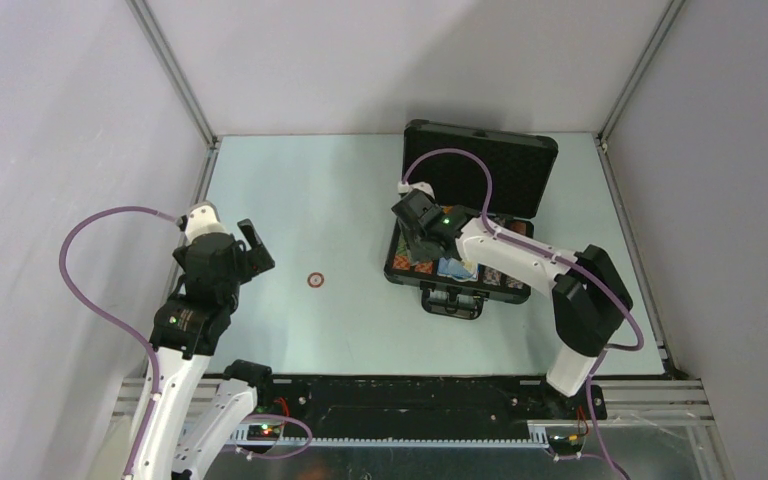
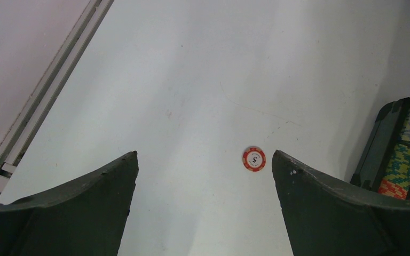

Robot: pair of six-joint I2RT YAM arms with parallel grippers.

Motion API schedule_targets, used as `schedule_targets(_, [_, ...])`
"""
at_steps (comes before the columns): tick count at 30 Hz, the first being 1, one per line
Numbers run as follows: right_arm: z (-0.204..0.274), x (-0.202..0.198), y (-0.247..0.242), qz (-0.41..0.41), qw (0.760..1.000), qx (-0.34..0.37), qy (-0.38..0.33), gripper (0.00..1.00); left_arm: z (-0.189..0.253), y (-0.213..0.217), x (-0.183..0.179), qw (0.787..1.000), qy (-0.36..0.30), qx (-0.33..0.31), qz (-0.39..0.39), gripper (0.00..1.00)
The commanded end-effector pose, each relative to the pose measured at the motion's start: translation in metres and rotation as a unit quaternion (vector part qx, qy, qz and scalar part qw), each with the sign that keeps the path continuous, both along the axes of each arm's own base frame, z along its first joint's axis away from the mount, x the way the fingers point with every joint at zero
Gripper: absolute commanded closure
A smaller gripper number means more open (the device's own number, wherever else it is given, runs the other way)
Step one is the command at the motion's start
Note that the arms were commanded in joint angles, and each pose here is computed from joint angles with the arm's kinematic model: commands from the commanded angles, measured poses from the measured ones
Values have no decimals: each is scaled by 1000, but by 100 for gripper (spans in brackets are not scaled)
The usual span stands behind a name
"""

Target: Pack up texas hold em set

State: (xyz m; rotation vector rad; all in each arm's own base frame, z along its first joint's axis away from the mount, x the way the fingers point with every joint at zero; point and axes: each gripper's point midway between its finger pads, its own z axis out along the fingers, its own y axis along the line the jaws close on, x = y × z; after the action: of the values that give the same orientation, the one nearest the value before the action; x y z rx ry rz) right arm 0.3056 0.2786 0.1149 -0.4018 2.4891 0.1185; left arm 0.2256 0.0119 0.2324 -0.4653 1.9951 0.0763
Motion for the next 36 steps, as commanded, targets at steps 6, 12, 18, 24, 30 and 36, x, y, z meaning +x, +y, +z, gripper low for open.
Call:
schedule_targets(6, [-3, -2, -12, -30, 999, -4, -12, 56, 7, 1, 1, 1000, -12, -8, 6, 0])
schedule_targets(12, [-5, 0, -9, -28, 1000, 0, -12, 44, 8, 1, 1, 1000, -13, -8, 7, 0])
schedule_targets(18, [8, 8, -5, -24, 999, 22, -26, 38, 8, 1, 1, 1000, -13, -8, 6, 0])
schedule_targets(24, [27, 9, 12, -4, 998, 48, -39, 37, 8, 1, 1, 1000, -13, -8, 6, 0])
schedule_targets(30, [28, -5, 79, 62, 996, 60, -27, 35, 9, 2, 1, 1000, -16, -8, 8, 0])
schedule_targets(36, [11, -23, 168, 137, 988, 76, 3, 31, 18, 8, -5, 999, -39, -8, 23, 0])
